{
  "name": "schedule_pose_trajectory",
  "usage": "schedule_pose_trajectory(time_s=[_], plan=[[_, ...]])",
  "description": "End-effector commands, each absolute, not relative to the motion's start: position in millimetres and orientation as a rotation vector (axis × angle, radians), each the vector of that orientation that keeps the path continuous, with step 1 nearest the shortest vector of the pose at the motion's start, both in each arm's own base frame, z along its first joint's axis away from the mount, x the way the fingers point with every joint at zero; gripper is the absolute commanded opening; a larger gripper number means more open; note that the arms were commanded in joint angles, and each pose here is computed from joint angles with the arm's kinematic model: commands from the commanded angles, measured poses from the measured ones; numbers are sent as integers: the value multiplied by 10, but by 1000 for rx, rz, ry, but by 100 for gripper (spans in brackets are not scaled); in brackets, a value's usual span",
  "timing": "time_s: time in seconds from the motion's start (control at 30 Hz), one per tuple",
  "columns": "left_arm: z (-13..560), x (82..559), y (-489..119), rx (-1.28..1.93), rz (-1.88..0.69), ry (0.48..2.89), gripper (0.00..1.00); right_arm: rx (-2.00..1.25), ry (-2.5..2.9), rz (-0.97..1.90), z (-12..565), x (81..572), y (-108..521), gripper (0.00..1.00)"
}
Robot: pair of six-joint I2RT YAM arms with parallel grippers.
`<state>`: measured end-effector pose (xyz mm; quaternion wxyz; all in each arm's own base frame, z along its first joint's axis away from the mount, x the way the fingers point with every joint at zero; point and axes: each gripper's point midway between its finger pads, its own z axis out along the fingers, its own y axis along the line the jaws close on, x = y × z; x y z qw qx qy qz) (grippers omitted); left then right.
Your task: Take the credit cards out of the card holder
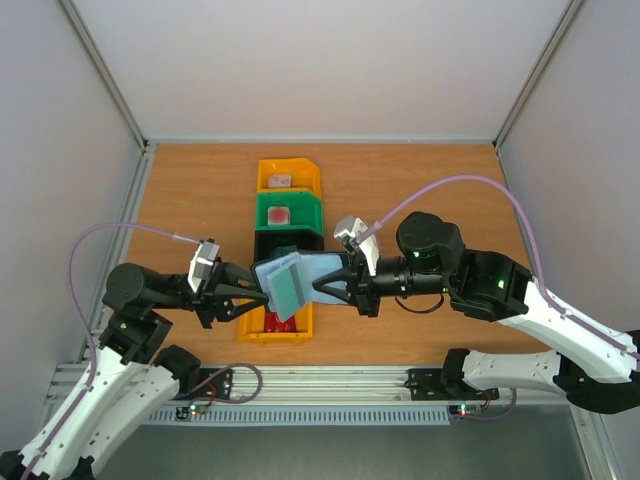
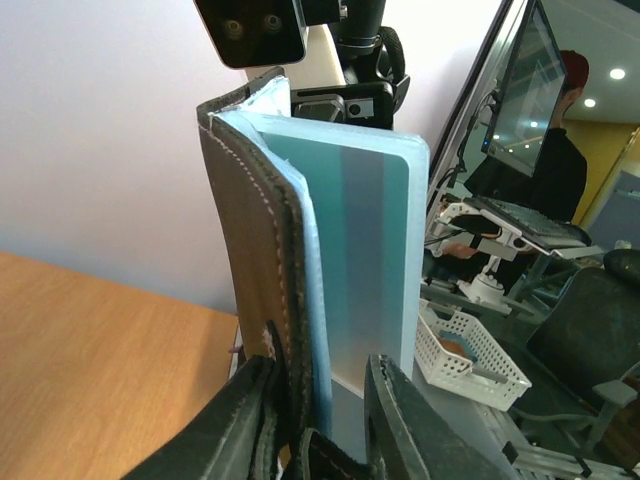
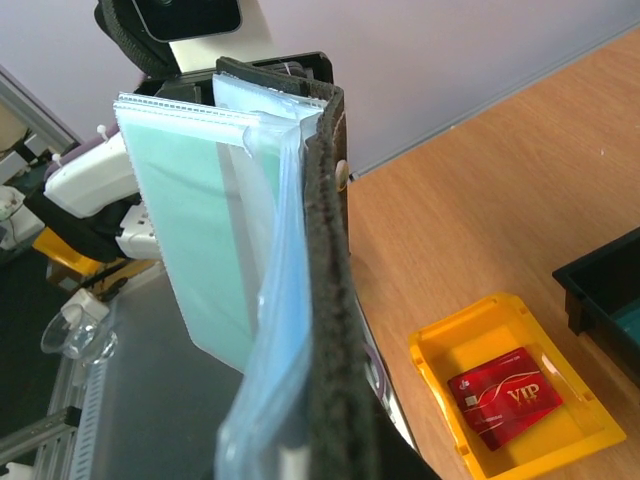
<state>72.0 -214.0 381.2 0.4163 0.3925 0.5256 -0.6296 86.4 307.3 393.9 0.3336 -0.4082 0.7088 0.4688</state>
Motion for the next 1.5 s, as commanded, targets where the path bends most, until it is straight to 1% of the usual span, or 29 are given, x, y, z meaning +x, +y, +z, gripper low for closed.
schedule_pose_trajectory(time_s=[0.0, 0.03, 0.07, 0.13, 0.3, 0.53, 0.57, 0.63, 0.77, 0.83, 0.97, 1.13, 1.4, 1.47], plan=[[3901, 653, -2137, 1024, -1584, 1259, 30, -1035, 1833, 1227, 4005, 917, 3096, 1], [3901, 645, -2137, 1025, -1590, 1260, 37, -1028, 1838, 1220, 4001, 931, 3094, 1], [3896, 641, -2138, 1026, -1595, 1264, 41, -1019, 1845, 1211, 3992, 946, 3089, 1], [3885, 627, -2136, 1032, -1597, 1263, 45, -1004, 1855, 1196, 3979, 976, 3083, 1], [3881, 613, -2137, 1034, -1610, 1270, 46, -1004, 1872, 1193, 3947, 985, 3102, 1], [3846, 714, -2149, 974, -1591, 1322, 54, -996, 1917, 1163, 3881, 1047, 3159, 1], [3831, 745, -2150, 954, -1584, 1340, 53, -1001, 1917, 1165, 3882, 1048, 3175, 1], [3803, 774, -2151, 938, -1573, 1357, 48, -1013, 1914, 1171, 3887, 1042, 3202, 1], [3740, 793, -2144, 922, -1557, 1386, 46, -1021, 1918, 1175, 3871, 1042, 3231, 1], [3708, 793, -2141, 927, -1541, 1390, 40, -1025, 1916, 1185, 3876, 1031, 3238, 1], [3730, 767, -2130, 939, -1536, 1365, 35, -1026, 1913, 1188, 3888, 1029, 3243, 1], [3698, 859, -2145, 896, -1523, 1405, 35, -1046, 1908, 1209, 3909, 1009, 3293, 1], [3664, 966, -2144, 843, -1488, 1439, 26, -1128, 1879, 1282, 3939, 895, 3388, 1], [3565, 1017, -2144, 813, -1477, 1498, 25, -1146, 1862, 1306, 3958, 863, 3409, 1]])
